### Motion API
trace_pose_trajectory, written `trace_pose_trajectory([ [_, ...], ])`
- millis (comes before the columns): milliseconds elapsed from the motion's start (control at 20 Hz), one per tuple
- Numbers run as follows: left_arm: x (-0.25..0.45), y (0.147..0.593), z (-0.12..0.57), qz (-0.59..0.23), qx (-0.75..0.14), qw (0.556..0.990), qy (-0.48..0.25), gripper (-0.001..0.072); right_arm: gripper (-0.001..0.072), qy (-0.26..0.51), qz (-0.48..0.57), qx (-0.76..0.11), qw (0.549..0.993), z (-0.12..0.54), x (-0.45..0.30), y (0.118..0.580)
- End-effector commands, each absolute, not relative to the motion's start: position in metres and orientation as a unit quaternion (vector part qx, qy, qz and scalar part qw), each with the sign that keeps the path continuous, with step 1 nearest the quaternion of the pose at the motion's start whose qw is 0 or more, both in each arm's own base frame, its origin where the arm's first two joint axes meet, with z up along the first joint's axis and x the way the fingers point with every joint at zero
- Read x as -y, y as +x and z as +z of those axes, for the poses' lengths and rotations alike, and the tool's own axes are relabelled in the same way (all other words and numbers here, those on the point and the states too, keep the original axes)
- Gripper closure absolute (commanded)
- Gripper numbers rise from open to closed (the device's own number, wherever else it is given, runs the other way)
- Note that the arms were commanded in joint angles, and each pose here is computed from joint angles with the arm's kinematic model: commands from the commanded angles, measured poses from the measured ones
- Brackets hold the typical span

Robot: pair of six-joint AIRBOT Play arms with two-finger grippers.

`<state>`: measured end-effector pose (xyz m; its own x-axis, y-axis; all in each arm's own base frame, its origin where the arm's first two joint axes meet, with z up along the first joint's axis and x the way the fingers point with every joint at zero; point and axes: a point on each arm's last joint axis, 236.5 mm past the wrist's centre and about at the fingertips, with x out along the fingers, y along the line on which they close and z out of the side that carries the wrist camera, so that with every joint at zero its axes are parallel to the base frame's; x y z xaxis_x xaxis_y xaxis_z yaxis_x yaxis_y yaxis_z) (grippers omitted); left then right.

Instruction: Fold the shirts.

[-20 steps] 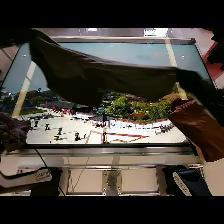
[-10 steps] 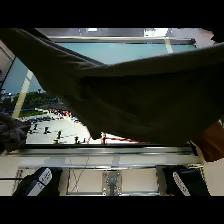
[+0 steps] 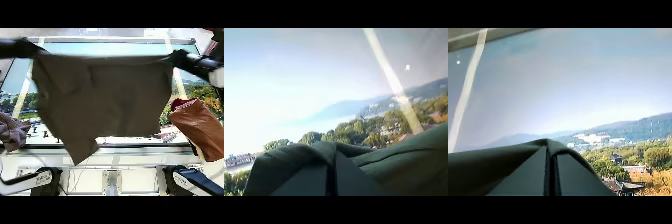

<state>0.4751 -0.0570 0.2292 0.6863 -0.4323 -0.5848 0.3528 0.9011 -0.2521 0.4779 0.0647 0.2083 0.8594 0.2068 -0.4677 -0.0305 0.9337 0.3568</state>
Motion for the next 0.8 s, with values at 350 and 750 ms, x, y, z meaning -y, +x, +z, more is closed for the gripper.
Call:
trace_pose_trajectory([
  [350, 0.041, 0.652, 0.143, -0.026, -0.179, 0.966, -0.182, 0.0277, 0.0391, 0.288, 0.008, -0.225, 0.931, 0.075, -0.061, 0.596],
  [750, -0.048, 0.571, 0.269, -0.001, -0.209, 0.975, -0.074, 0.0267, 0.0390, 0.232, -0.006, -0.219, 0.948, 0.158, -0.005, 0.549],
])
